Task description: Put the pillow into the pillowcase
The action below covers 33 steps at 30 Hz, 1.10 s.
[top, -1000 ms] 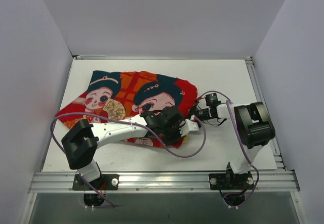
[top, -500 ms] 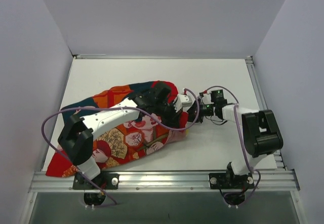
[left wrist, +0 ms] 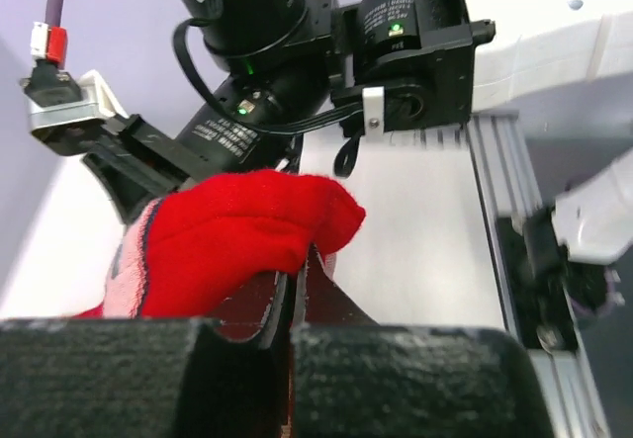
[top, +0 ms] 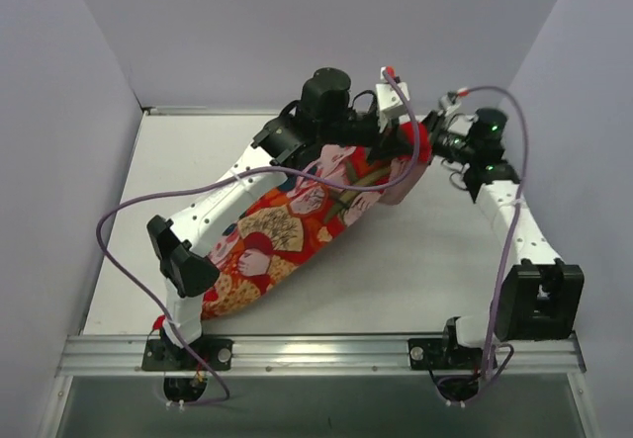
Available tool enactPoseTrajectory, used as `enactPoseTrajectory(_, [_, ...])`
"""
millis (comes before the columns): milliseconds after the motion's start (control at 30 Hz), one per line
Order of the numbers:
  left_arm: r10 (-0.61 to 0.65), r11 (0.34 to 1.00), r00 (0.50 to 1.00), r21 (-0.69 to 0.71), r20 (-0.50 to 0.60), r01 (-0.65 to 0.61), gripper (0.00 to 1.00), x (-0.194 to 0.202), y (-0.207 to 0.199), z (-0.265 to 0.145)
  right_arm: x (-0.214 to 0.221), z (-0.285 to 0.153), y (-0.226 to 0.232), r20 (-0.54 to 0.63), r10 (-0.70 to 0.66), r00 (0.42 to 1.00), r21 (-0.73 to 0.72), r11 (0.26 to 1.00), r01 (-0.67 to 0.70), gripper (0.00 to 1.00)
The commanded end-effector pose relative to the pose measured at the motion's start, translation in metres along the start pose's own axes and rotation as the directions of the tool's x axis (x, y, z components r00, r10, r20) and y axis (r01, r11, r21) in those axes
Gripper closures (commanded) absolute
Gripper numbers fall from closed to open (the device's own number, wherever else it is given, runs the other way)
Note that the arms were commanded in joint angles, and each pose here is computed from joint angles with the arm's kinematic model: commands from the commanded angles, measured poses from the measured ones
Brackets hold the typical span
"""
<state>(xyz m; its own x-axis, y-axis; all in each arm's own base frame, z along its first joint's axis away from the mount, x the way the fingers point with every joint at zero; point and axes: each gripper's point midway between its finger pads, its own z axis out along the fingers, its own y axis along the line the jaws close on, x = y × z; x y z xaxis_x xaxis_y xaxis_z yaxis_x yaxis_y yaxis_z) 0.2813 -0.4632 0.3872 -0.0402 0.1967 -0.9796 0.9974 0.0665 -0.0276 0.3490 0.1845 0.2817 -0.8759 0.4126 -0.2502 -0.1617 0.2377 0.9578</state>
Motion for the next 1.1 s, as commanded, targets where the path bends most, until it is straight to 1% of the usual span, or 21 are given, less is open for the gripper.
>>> enactPoseTrajectory(0, [0.308,0.947,0.844,-0.054,0.44,-0.317,1.0,-0.145,-0.044,0.001,-0.009,-0.057,0.111,0.094,-0.332,0.939,-0.085,0.937,0.34,1.0])
enactPoseTrajectory(67, [0.337,0.93,0.758,-0.074,0.559,-0.36,1.0,-0.178,-0.073,-0.001,-0.028,-0.081,0.143,0.192,-0.4,0.896,-0.039,0.909,0.414,1.0])
enactPoseTrajectory(100, [0.369,0.917,0.678,-0.129,0.635,-0.378,1.0,-0.204,-0.082,-0.012,-0.03,-0.095,0.187,0.244,-0.496,0.834,-0.037,0.854,0.519,1.0])
enactPoseTrajectory(133, [0.368,0.912,0.647,-0.123,0.668,-0.392,1.0,-0.213,-0.099,-0.01,-0.031,-0.102,0.202,0.265,-0.557,0.787,-0.012,0.814,0.581,1.0])
enactPoseTrajectory(167, [0.396,0.896,0.584,-0.16,0.708,-0.414,1.0,-0.236,-0.11,-0.024,-0.028,-0.106,0.208,0.262,-0.563,0.784,0.014,0.814,0.58,1.0])
enactPoseTrajectory(200, [0.403,0.892,0.543,-0.182,0.737,-0.414,1.0,-0.248,-0.116,-0.031,-0.028,-0.115,0.24,0.311,-0.629,0.712,0.038,0.757,0.652,1.0])
enactPoseTrajectory(333, [0.396,0.911,0.478,-0.269,0.784,-0.313,1.0,-0.273,-0.115,-0.056,-0.02,-0.11,0.266,0.3,-0.775,0.555,0.11,0.607,0.787,1.0])
enactPoseTrajectory(367, [0.406,0.911,0.492,-0.298,0.77,-0.285,1.0,-0.271,-0.107,-0.061,-0.016,-0.103,0.264,0.276,-0.796,0.54,0.11,0.584,0.804,1.0])
enactPoseTrajectory(467, [0.442,0.894,0.621,-0.369,0.647,-0.253,1.0,-0.212,-0.079,-0.067,0.01,-0.055,0.226,0.138,-0.825,0.548,0.035,0.557,0.83,1.0])
enactPoseTrajectory(500, [0.405,0.902,0.753,-0.36,0.518,-0.237,1.0,-0.132,-0.049,-0.041,0.028,-0.034,0.209,0.07,-0.822,0.565,-0.012,0.566,0.824,1.0])
enactPoseTrajectory(533, [0.429,0.886,0.747,-0.396,0.508,-0.24,1.0,-0.131,-0.055,-0.079,0.04,-0.014,0.178,-0.005,-0.806,0.592,-0.015,0.592,0.805,1.0])
enactPoseTrajectory(567, [0.427,0.873,0.795,-0.427,0.432,-0.237,1.0,-0.096,-0.044,-0.084,0.051,0.0,0.158,-0.068,-0.834,0.547,-0.044,0.55,0.834,1.0])
enactPoseTrajectory(633, [0.333,0.86,0.914,-0.471,0.23,-0.195,1.0,-0.001,-0.024,-0.108,0.089,0.038,0.117,-0.213,-0.824,0.525,-0.11,0.555,0.825,1.0])
enactPoseTrajectory(667, [0.302,0.852,0.94,-0.488,0.157,-0.192,1.0,0.03,-0.019,-0.119,0.102,0.051,0.085,-0.294,-0.798,0.527,-0.106,0.575,0.811,1.0])
enactPoseTrajectory(700, [0.235,0.842,0.97,-0.51,0.054,-0.176,0.88,0.07,-0.013,-0.133,0.114,0.071,0.051,-0.383,-0.768,0.513,-0.115,0.591,0.799,1.0])
enactPoseTrajectory(733, [0.203,0.827,0.979,-0.533,-0.014,-0.179,0.74,0.105,-0.013,-0.157,0.13,0.081,0.033,-0.446,-0.733,0.513,-0.12,0.617,0.778,1.0])
enactPoseTrajectory(767, [0.145,0.83,0.985,-0.53,-0.098,-0.174,0.6,0.136,-0.018,-0.171,0.138,0.09,0.025,-0.487,-0.71,0.51,-0.132,0.636,0.76,0.88])
enactPoseTrajectory(833, [0.102,0.771,0.988,-0.619,-0.114,-0.151,0.23,0.144,-0.019,-0.211,0.145,0.105,0.004,-0.562,-0.668,0.488,-0.14,0.658,0.74,0.69])
enactPoseTrajectory(867, [0.064,0.749,0.992,-0.652,-0.107,-0.118,0.15,0.148,-0.02,-0.223,0.145,0.103,0.005,-0.576,-0.651,0.495,-0.135,0.673,0.727,0.48])
enactPoseTrajectory(1000, [-0.038,0.689,0.991,-0.722,-0.127,-0.066,0.09,0.16,-0.023,-0.261,0.108,0.085,0.058,-0.445,-0.728,0.521,-0.105,0.62,0.778,0.23])
enactPoseTrajectory(1067, [-0.134,0.637,0.986,-0.771,-0.101,0.008,0.09,0.169,-0.012,-0.27,0.091,0.075,0.071,-0.401,-0.703,0.587,-0.033,0.652,0.758,0.16])
